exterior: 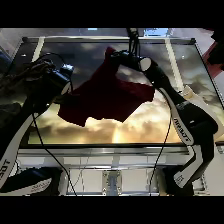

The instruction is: Fold the shirts.

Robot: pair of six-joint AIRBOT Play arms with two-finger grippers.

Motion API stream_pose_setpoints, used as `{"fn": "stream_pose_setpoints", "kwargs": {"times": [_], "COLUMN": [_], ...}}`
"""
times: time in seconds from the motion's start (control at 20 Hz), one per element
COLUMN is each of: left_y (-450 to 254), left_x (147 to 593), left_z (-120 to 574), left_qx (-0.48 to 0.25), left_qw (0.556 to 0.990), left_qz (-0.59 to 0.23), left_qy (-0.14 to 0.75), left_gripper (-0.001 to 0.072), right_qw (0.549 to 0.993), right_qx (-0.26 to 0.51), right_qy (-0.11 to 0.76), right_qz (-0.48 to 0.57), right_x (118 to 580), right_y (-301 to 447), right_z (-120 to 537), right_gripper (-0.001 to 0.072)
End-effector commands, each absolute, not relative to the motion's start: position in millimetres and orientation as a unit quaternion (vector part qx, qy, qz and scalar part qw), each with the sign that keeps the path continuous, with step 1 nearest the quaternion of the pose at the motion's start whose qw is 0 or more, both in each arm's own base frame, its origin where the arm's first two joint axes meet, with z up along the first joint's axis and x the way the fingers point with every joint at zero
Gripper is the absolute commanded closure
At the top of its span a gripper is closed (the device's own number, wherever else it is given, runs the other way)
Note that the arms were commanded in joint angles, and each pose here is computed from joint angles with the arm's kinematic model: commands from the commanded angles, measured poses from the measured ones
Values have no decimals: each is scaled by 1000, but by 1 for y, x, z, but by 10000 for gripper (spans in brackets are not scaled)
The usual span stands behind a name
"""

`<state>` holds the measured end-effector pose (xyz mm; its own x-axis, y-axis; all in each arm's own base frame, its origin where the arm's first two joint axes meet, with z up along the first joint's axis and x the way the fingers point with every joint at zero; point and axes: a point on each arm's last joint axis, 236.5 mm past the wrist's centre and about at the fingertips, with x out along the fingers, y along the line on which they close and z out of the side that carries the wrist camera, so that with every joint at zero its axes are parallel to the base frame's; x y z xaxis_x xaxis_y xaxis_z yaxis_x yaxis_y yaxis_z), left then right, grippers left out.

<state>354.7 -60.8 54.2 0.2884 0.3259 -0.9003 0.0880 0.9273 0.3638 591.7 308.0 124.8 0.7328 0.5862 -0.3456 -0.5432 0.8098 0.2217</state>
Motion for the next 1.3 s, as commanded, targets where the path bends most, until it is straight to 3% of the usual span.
{"fn": "stream_pose_setpoints", "kwargs": {"times": [0.0,0.1,0.15,0.2,0.25,0.35,0.45,0.6,0.8,1.1,1.25], "left_y": [-30,-29,-31,-34,-36,-38,-39,-40,-64,-44,-27], "left_x": [355,363,368,374,378,383,383,386,393,360,345], "left_z": [41,42,43,44,45,46,46,46,32,-1,-20], "left_qx": [146,143,146,150,153,162,161,160,143,221,187], "left_qw": [776,785,792,799,804,808,809,812,817,730,704], "left_qz": [115,113,105,95,88,76,75,73,29,1,7], "left_qy": [602,592,583,575,568,560,560,557,558,646,686], "left_gripper": [696,675,504,271,180,182,182,182,182,205,223], "right_qw": [925,927,927,925,921,895,840,764,721,664,642], "right_qx": [29,-5,-15,-24,-31,-52,-53,28,97,141,99], "right_qy": [230,240,258,285,320,416,529,633,669,688,701], "right_qz": [302,287,271,248,222,155,107,120,150,256,295], "right_x": [594,595,593,588,580,550,507,449,419,378,353], "right_y": [305,266,238,206,172,98,37,20,45,111,155], "right_z": [94,109,115,119,118,101,68,18,-30,-45,-60], "right_gripper": [321,321,321,321,324,325,325,325,324,324,324]}}
